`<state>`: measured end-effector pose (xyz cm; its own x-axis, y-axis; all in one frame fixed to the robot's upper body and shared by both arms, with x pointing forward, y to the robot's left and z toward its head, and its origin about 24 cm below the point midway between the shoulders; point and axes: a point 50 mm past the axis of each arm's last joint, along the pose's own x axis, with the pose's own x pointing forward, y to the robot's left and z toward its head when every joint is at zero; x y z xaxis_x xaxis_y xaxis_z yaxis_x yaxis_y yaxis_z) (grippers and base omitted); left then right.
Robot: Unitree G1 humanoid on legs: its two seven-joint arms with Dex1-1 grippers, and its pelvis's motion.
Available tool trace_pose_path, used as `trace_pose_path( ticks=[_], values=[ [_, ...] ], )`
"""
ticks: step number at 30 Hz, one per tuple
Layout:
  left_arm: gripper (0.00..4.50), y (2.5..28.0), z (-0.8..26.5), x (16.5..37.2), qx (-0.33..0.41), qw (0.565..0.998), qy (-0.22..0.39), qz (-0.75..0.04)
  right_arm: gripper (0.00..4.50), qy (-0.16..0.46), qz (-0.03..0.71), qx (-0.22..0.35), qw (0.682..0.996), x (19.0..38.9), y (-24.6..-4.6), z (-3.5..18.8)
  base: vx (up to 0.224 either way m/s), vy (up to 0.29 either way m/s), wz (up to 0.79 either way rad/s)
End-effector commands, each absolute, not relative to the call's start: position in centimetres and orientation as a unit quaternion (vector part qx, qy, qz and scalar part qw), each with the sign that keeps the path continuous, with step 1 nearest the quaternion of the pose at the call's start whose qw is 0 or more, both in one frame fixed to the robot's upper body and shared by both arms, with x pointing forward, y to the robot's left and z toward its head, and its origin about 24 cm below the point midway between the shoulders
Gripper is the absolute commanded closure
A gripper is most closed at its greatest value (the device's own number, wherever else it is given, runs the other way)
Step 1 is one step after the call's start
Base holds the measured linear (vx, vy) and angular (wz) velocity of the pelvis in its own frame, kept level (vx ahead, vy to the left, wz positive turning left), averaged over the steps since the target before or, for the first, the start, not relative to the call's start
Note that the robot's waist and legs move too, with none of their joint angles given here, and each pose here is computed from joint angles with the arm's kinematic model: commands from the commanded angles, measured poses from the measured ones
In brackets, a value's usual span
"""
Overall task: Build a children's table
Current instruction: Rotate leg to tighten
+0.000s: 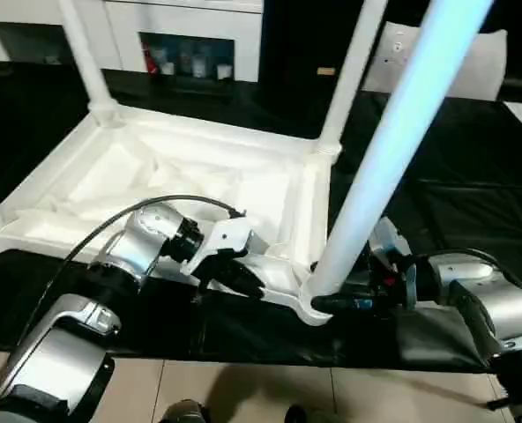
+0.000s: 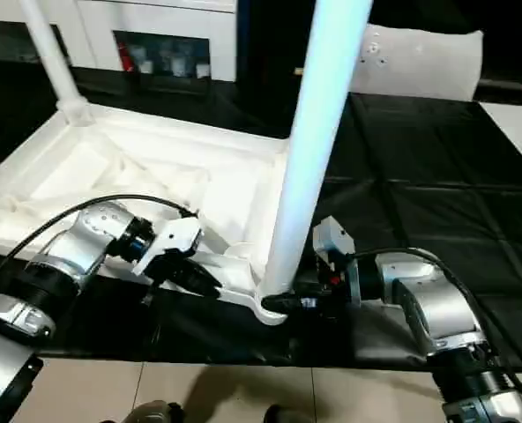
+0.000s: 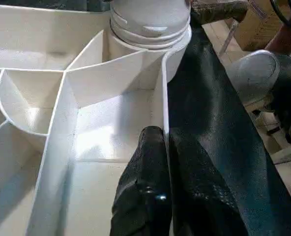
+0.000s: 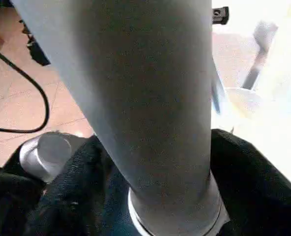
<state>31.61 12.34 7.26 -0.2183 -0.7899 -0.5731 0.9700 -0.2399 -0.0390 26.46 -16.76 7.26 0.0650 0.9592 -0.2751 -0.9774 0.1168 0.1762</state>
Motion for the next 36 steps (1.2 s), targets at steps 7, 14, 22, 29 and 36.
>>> trace_pose_path(
  ticks=[7,14,22,29,36],
  values=[
    [4.50,11.9,7.5,31.5,0.238,0.550,0.201,-0.775,2.27,0.168,0.678,-0.022,0.716,26.2,-16.7,7.3,0.000,0.000,0.00],
    [4.50,10.7,7.5,31.9,0.188,0.616,0.181,-0.744,2.38,0.164,0.645,0.033,0.746,25.3,-15.6,7.3,0.000,0.000,0.00],
    [4.50,6.7,6.9,32.2,0.126,0.715,0.177,-0.664,2.39,0.175,0.456,0.095,0.868,26.7,-10.8,5.4,0.000,0.000,0.00],
    [4.50,3.1,7.7,33.5,0.101,0.811,0.164,-0.552,2.40,0.195,0.306,0.139,0.921,29.0,-7.1,4.8,0.000,0.000,0.00],
    [4.50,2.2,8.0,33.2,0.113,0.822,0.151,-0.537,1.71,0.164,0.251,0.162,0.940,30.2,-6.1,5.6,0.000,0.000,0.00]
  ],
)
